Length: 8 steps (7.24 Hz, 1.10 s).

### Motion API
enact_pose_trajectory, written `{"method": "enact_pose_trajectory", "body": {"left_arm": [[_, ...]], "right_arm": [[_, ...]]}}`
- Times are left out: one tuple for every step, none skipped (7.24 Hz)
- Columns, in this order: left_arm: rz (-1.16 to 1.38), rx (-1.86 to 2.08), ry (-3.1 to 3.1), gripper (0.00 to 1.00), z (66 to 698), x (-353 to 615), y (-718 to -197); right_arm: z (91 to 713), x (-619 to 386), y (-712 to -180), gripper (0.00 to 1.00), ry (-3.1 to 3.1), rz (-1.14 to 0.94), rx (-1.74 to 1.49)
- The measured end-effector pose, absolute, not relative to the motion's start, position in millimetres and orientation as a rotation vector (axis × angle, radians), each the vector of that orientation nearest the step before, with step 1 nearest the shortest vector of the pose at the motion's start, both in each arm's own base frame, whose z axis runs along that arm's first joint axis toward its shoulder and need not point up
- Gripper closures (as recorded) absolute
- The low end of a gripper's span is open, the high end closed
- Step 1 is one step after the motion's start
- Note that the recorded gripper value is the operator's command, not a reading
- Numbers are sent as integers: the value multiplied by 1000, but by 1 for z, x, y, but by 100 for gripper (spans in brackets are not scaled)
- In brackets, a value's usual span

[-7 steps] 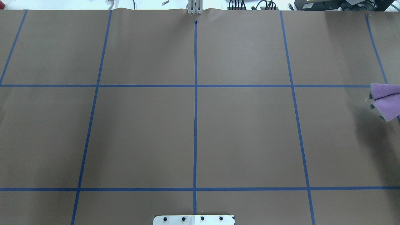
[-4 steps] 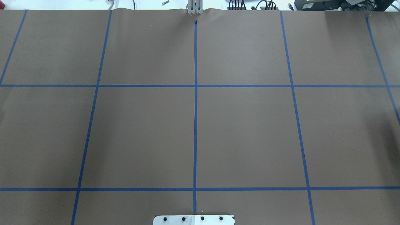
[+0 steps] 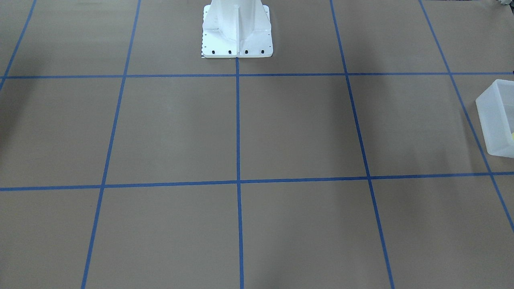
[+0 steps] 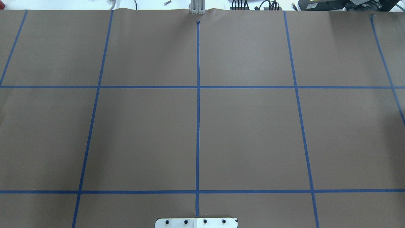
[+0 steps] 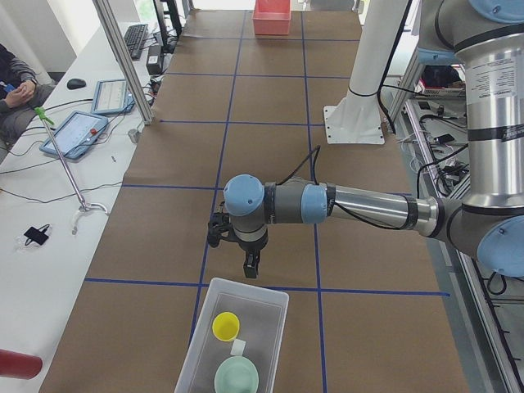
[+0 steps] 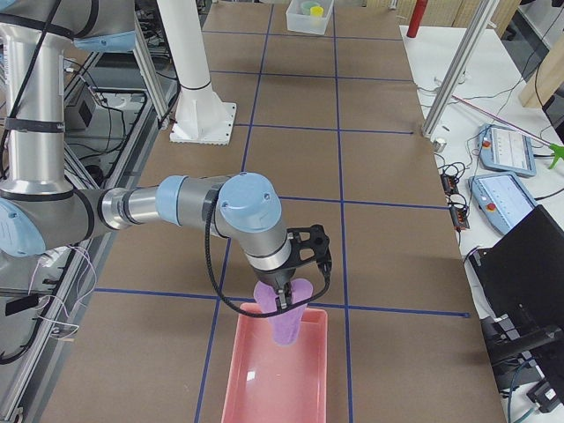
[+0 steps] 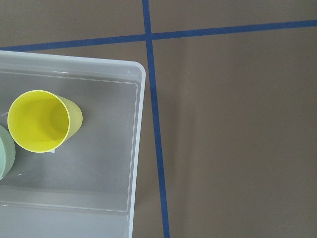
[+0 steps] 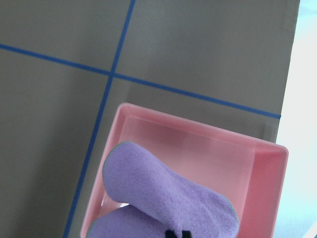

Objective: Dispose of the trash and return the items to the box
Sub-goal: 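Carry the purple cloth with the right gripper and drop it into the pink bin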

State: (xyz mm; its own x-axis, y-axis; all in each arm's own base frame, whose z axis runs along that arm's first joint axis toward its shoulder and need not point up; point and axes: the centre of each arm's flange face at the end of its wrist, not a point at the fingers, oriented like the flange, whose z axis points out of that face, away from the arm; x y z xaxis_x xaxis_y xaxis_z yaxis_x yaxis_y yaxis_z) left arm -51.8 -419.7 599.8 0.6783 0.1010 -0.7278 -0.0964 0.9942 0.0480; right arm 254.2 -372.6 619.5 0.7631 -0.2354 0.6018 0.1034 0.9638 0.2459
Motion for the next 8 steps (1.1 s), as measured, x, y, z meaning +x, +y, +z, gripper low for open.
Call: {"method": "enact_pose_trajectory", "body": {"left_arm": [[113,10,818,2,598,-52,-420],[114,14,818,2,596,-52,-420],[115,16,818,2,595,-52,-419],[116,18,817,2,593,-52,-417],[118,22,817,2,591,-52,-415],[118,22,817,2,590,-52,-413],[119,23,817,2,589,-52,-412],[119,23,817,2,589,-52,-412]], "right_arm": [[656,261,-372,100,-687,-209,187],[690,258,-373,100,-690,-195,181],[711,242,-377,100,-700,-156,167],[726,215,-378,100,-719,-121,151],[737,188,-375,100,-731,-102,143],[745,166,-372,96,-734,-96,140],[752,152,-370,50,-735,-99,136],[755,145,-371,17,-736,-104,132]]}}
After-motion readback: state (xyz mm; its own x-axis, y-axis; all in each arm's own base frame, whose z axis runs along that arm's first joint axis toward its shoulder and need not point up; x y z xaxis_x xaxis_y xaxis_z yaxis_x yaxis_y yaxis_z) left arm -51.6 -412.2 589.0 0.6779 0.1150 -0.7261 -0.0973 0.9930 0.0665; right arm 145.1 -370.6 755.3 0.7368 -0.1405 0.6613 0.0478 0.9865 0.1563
